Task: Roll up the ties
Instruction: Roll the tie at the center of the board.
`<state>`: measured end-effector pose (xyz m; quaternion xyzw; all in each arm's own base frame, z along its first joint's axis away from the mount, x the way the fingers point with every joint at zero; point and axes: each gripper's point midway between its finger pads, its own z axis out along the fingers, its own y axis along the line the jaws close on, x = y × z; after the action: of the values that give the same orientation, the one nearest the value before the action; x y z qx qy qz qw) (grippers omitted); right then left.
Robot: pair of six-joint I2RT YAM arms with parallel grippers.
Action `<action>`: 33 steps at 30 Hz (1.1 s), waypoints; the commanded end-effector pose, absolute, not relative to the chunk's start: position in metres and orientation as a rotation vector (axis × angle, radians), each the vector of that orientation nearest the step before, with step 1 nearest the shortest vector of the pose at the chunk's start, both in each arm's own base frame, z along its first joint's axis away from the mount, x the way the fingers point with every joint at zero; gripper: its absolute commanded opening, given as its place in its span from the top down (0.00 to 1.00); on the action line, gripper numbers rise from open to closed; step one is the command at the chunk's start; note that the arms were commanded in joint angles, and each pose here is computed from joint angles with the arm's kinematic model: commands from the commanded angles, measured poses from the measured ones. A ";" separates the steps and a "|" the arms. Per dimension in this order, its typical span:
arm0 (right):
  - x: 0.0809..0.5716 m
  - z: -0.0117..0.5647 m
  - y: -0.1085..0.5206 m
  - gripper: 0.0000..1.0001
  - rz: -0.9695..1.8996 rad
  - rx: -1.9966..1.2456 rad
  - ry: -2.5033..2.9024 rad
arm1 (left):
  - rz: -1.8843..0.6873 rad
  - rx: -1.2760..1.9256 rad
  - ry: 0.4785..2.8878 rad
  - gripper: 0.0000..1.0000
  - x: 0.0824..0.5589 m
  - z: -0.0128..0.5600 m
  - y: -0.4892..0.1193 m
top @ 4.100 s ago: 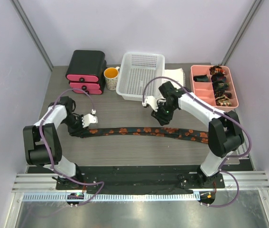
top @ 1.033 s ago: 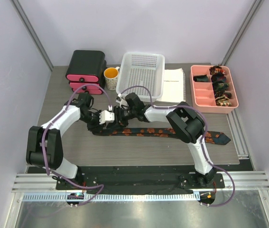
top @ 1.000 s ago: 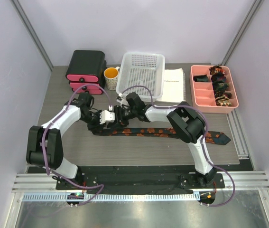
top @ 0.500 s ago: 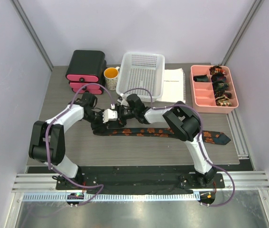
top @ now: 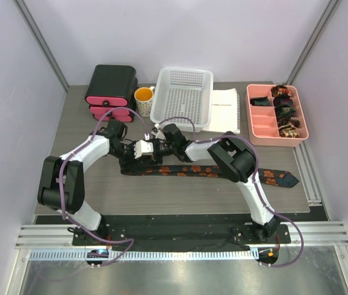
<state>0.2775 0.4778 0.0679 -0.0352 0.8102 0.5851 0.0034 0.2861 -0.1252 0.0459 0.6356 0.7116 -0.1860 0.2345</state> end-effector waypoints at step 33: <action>0.274 0.018 0.437 0.99 1.534 -0.229 2.708 | -0.586 1.642 1.907 0.26 0.275 0.054 -0.093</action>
<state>0.2757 0.4456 0.0248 -0.1017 0.8505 0.5152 0.0296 0.2644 -0.0825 0.0439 0.5843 0.7391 -0.2070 0.2636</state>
